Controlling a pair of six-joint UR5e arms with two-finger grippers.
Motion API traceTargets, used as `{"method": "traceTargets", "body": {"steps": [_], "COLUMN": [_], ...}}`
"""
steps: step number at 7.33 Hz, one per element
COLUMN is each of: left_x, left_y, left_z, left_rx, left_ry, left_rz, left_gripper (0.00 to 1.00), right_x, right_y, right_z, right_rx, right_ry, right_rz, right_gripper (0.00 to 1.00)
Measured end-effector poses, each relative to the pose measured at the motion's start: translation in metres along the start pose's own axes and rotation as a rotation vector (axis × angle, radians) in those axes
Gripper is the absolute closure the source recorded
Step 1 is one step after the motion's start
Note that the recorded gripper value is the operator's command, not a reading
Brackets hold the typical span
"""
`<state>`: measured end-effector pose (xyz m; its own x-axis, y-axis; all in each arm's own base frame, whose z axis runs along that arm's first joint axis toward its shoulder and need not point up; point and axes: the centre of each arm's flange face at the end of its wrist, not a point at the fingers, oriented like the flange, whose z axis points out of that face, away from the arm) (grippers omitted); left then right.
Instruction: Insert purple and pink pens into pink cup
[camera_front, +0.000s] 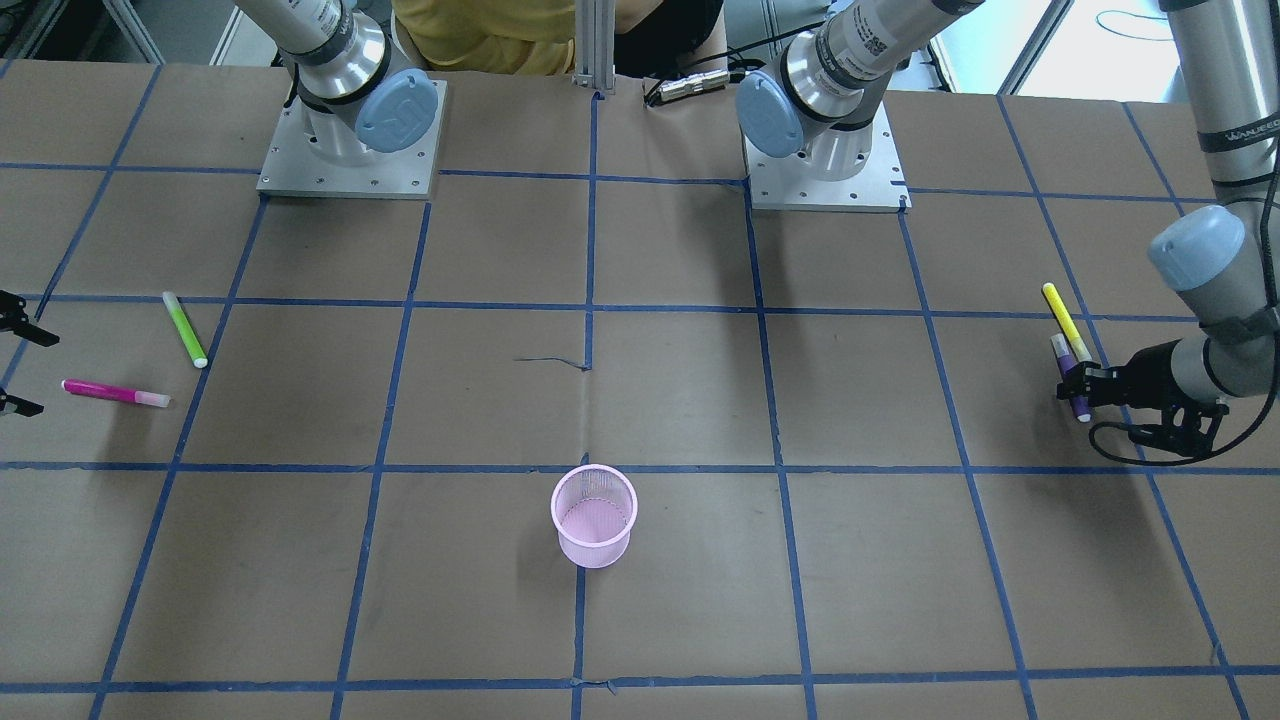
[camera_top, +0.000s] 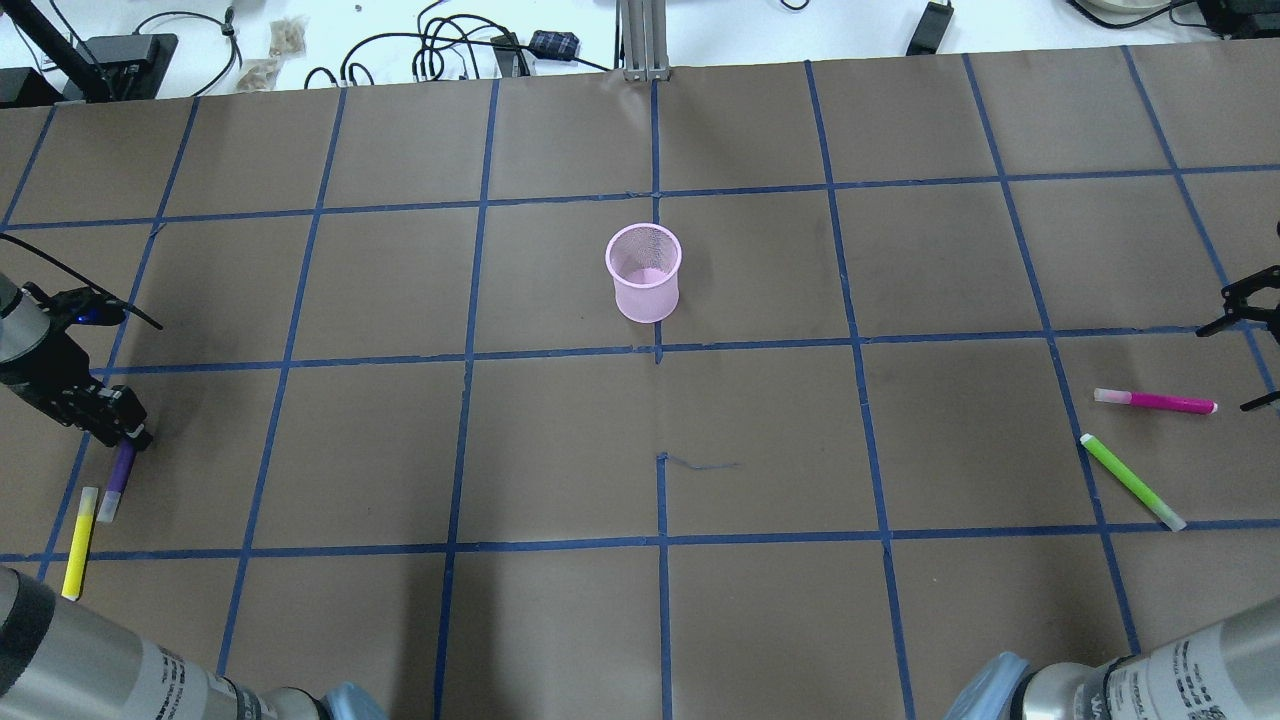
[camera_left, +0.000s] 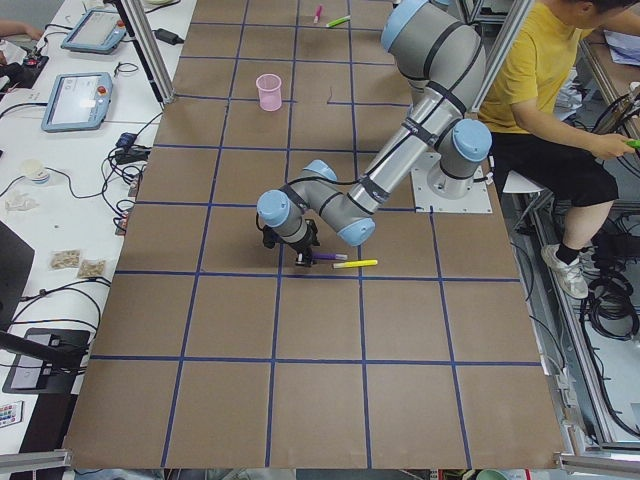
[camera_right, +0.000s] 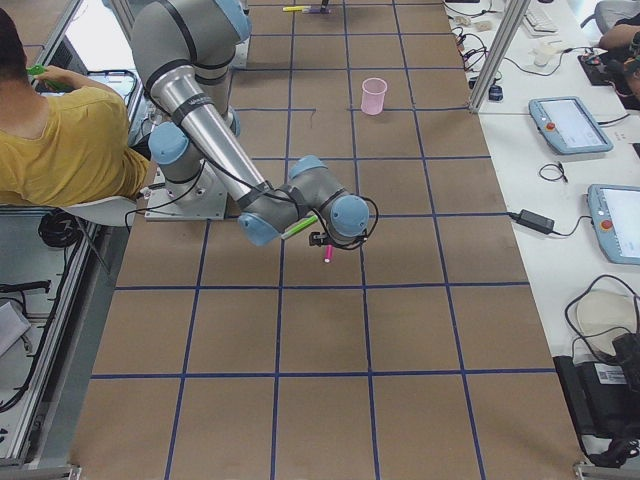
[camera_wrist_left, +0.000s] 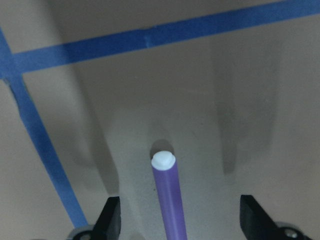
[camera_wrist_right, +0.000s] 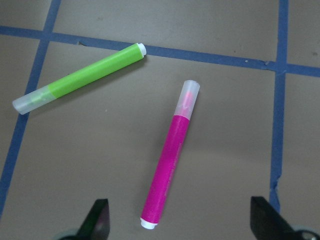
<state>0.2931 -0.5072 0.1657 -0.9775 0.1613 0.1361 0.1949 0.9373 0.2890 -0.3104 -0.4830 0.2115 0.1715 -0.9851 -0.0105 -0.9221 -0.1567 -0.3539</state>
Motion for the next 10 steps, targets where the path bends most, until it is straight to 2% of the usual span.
{"method": "traceTargets", "body": {"steps": [1, 2, 4, 6, 8, 10], "left_x": [0.0, 0.0, 0.004, 0.031, 0.049, 0.058], "left_y": [0.0, 0.0, -0.004, -0.019, -0.027, -0.028], "left_z": [0.001, 0.002, -0.006, -0.038, -0.06, -0.069], "left_rx": [-0.001, -0.001, 0.002, 0.005, 0.013, 0.032], "left_ry": [0.001, 0.002, -0.012, -0.067, -0.087, -0.085], "left_rz": [-0.002, -0.004, -0.008, -0.001, 0.003, 0.002], "left_gripper": [1.0, 1.0, 1.0, 1.0, 1.0, 1.0], "right_x": [-0.003, -0.012, -0.033, -0.037, -0.037, -0.032], "right_y": [0.005, 0.013, 0.025, 0.022, 0.021, 0.026], "right_z": [0.007, 0.014, 0.028, 0.04, 0.042, 0.044], "right_rx": [0.014, 0.034, 0.087, 0.132, 0.14, 0.124], "right_ry": [-0.007, -0.011, 0.008, 0.044, 0.058, 0.09], "right_rz": [0.001, 0.024, 0.073, 0.089, 0.09, 0.085], "right_gripper": [0.06, 0.15, 0.15, 0.15, 0.16, 0.18]}}
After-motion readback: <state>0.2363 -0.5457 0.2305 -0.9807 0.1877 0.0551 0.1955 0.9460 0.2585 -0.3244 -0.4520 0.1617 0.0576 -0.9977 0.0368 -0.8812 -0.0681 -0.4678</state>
